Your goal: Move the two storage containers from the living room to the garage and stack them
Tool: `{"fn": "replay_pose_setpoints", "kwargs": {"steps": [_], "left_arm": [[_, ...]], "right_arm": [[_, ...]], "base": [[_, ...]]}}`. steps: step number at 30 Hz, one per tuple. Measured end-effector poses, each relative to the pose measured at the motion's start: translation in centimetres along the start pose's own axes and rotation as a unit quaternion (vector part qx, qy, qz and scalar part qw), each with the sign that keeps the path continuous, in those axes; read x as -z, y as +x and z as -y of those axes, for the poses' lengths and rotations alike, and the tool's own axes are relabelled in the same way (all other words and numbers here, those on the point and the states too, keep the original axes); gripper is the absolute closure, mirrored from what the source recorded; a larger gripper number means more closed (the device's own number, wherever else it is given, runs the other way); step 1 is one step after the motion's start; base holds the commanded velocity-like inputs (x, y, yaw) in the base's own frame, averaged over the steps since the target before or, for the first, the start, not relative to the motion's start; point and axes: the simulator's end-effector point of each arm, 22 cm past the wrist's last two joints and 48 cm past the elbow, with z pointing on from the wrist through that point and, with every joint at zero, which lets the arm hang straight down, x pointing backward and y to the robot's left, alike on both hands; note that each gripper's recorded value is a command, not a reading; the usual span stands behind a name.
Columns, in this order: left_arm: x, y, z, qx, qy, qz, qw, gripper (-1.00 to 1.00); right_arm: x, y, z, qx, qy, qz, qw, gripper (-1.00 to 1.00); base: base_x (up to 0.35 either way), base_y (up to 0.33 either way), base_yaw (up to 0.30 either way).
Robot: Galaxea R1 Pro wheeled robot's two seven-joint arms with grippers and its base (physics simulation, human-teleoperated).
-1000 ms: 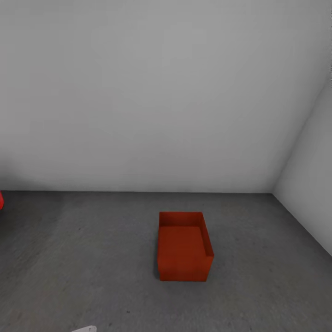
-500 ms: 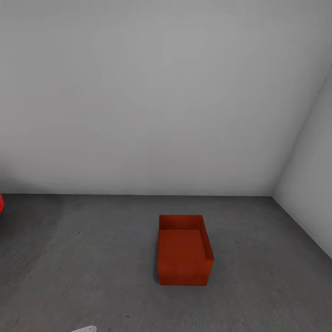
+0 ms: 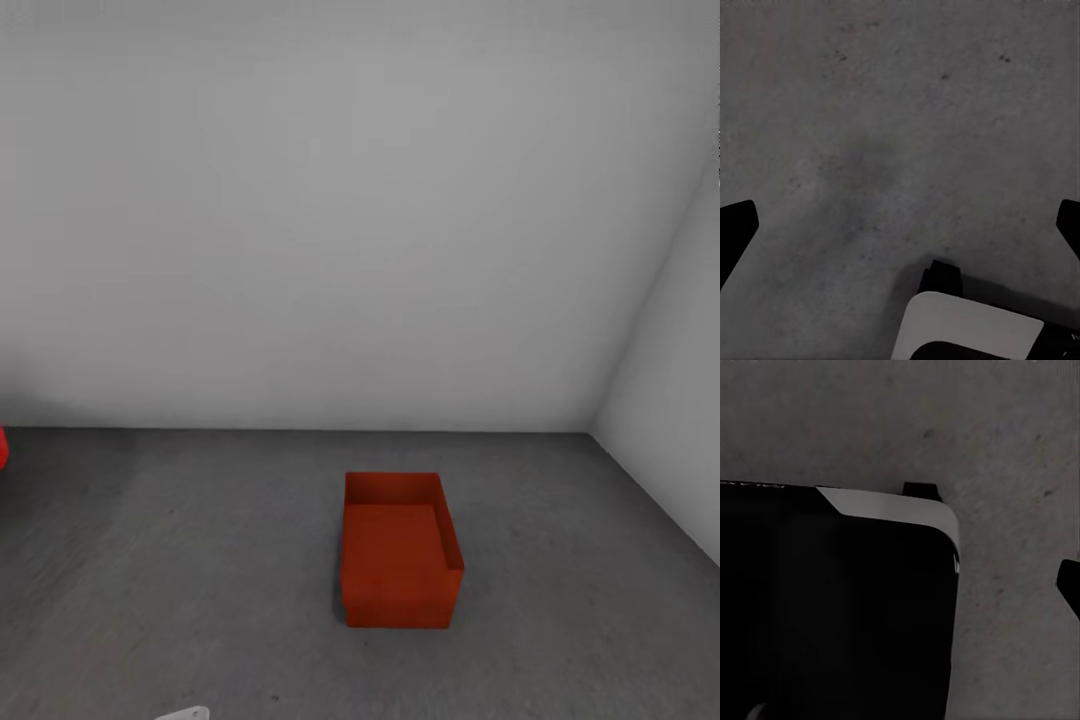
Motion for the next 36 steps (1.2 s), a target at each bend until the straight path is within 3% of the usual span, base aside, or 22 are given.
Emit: {"fn": "replay_pose_setpoints", "kwargs": {"steps": [19, 22, 27, 36], "left_arm": [[0.6, -1.2, 0.1, 0.004, 0.003, 0.014, 0.9999, -1.0], [0.6, -1.4, 0.2, 0.004, 0.004, 0.017, 0.9998, -1.0], [1.0, -0.9, 2.1, 0.007, 0.017, 0.013, 0.9997, -1.0], [1.5, 10.5, 0.3, -0.006, 0.008, -0.055, 0.9984, -1.0]], "right_arm": [[0.2, -1.3, 0.8, -0.005, 0.006, 0.018, 0.9998, -1.0], [0.2, -2.2, 0.9, -0.007, 0.007, 0.036, 0.9993, -1.0], [0.3, -2.8, 1.0, -0.008, 0.008, 0.046, 0.9989, -1.0], [0.5, -3.4, 0.5, -0.008, 0.005, 0.054, 0.9985, -1.0]], "base": [[0.0, 0.0, 0.0], [0.0, 0.0, 0.0], [0.0, 0.0, 0.0], [0.0, 0.0, 0.0]]}}
